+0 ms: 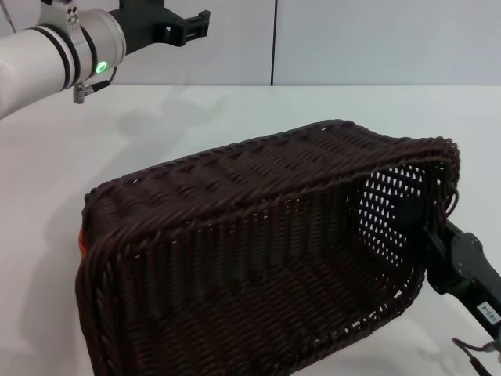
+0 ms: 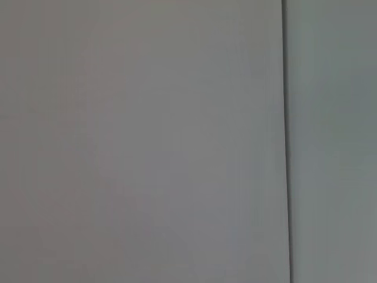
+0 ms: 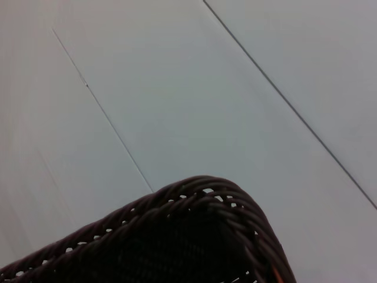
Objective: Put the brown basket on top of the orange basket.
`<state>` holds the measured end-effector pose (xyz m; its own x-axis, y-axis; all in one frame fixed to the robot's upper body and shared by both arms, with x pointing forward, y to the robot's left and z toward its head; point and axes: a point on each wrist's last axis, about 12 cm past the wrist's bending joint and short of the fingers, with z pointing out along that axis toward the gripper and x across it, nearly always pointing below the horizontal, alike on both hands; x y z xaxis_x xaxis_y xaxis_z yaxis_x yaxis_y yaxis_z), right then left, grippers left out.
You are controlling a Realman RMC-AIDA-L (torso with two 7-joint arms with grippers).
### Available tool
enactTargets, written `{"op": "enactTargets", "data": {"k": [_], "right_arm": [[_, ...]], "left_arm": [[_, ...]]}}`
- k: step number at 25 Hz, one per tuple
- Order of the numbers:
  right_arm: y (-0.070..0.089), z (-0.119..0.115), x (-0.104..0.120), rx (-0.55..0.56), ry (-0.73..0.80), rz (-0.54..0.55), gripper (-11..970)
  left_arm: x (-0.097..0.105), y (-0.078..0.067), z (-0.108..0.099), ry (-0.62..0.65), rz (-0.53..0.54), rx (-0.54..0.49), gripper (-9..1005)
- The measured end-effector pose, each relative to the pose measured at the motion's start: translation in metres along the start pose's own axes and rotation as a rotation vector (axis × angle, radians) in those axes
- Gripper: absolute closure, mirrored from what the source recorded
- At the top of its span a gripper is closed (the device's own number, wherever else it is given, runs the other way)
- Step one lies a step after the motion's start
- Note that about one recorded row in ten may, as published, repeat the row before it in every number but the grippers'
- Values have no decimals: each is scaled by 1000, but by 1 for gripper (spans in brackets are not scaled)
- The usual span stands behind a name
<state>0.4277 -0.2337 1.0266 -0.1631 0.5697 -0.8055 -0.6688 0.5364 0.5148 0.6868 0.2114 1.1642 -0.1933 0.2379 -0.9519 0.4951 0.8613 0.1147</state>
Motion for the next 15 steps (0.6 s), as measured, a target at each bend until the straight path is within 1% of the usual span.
{"op": "enactTargets", "data": {"k": [7, 11, 15], "right_arm": [[-4, 6, -1, -11, 26, 13, 790], [-6, 7, -2, -14, 29, 18, 561], [-9, 8, -5, -14, 28, 10, 418]], "left_arm": [[-2, -2, 3, 1, 10, 6, 167], [-2, -2, 3, 0, 12, 5, 167], [-2, -1, 3, -1, 14, 2, 167]]}}
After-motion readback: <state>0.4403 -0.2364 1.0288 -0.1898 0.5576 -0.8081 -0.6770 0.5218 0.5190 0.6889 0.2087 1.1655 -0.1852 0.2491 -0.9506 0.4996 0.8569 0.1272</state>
